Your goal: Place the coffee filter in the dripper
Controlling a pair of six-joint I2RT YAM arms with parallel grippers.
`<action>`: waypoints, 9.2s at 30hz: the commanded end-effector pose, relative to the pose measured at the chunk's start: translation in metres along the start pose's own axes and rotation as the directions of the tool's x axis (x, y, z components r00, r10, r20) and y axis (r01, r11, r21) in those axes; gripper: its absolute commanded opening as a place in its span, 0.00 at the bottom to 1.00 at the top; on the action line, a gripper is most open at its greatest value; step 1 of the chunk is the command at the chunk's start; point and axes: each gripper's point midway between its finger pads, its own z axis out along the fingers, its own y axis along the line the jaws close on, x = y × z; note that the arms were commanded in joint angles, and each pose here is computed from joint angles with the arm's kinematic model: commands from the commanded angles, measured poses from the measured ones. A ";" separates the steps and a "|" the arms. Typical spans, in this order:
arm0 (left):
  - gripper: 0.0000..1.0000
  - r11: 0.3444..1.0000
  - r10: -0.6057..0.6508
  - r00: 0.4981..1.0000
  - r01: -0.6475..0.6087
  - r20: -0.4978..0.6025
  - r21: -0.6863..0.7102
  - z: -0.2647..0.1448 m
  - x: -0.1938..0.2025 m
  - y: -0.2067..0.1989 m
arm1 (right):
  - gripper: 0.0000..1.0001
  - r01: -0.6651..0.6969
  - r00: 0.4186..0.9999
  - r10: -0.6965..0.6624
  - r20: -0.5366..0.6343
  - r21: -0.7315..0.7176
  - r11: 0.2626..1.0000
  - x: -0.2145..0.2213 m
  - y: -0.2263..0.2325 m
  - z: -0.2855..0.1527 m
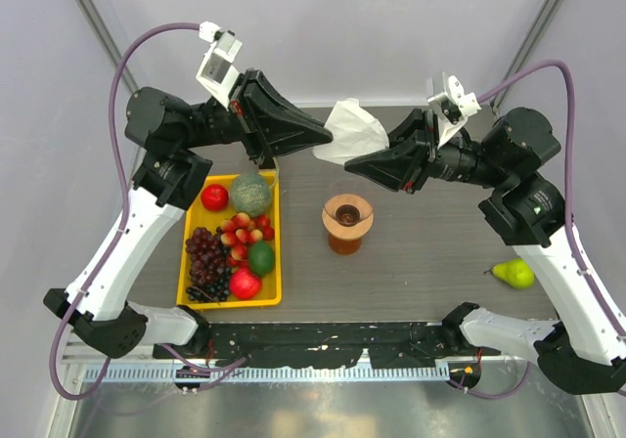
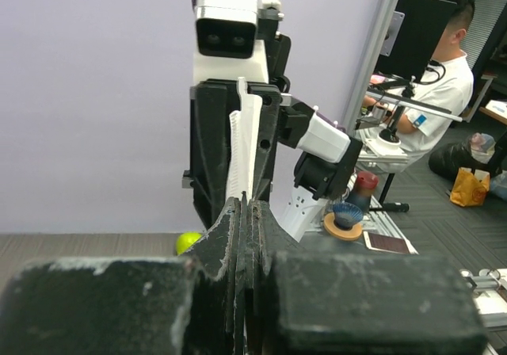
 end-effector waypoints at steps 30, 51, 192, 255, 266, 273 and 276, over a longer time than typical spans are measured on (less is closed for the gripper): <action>0.00 0.999 -0.045 0.998 0.045 -0.032 -0.003 -0.007 0.011 0.006 | 0.05 0.033 0.998 -0.033 -0.056 -0.001 0.999 0.014 0.006 -0.008; 0.00 0.991 -0.088 0.988 0.099 -0.125 0.086 -0.016 0.039 -0.009 | 0.39 0.051 0.993 -0.038 -0.115 0.112 0.992 -0.021 0.014 -0.039; 0.07 0.762 0.599 0.746 -0.642 -0.290 -0.078 -0.023 0.089 -0.007 | 0.88 -0.077 0.991 0.079 -0.107 0.019 0.997 0.007 -0.012 -0.046; 0.00 0.916 0.220 0.970 -0.243 -0.105 -0.320 -0.014 0.045 0.006 | 0.97 0.047 0.986 -0.043 -0.159 0.023 0.999 0.026 0.010 -0.020; 0.00 0.934 0.014 0.999 0.005 0.052 -0.358 -0.008 0.027 0.016 | 0.96 0.092 0.990 -0.083 -0.114 0.074 0.993 0.028 -0.007 -0.013; 0.00 0.959 0.007 0.997 0.015 0.080 -0.284 -0.003 0.023 0.005 | 0.73 0.084 0.989 -0.078 -0.125 0.043 0.996 0.033 -0.006 -0.009; 0.00 0.960 0.001 0.997 0.021 0.078 -0.278 -0.002 0.025 0.005 | 0.56 0.080 0.990 -0.076 -0.116 0.023 0.997 0.030 -0.002 -0.008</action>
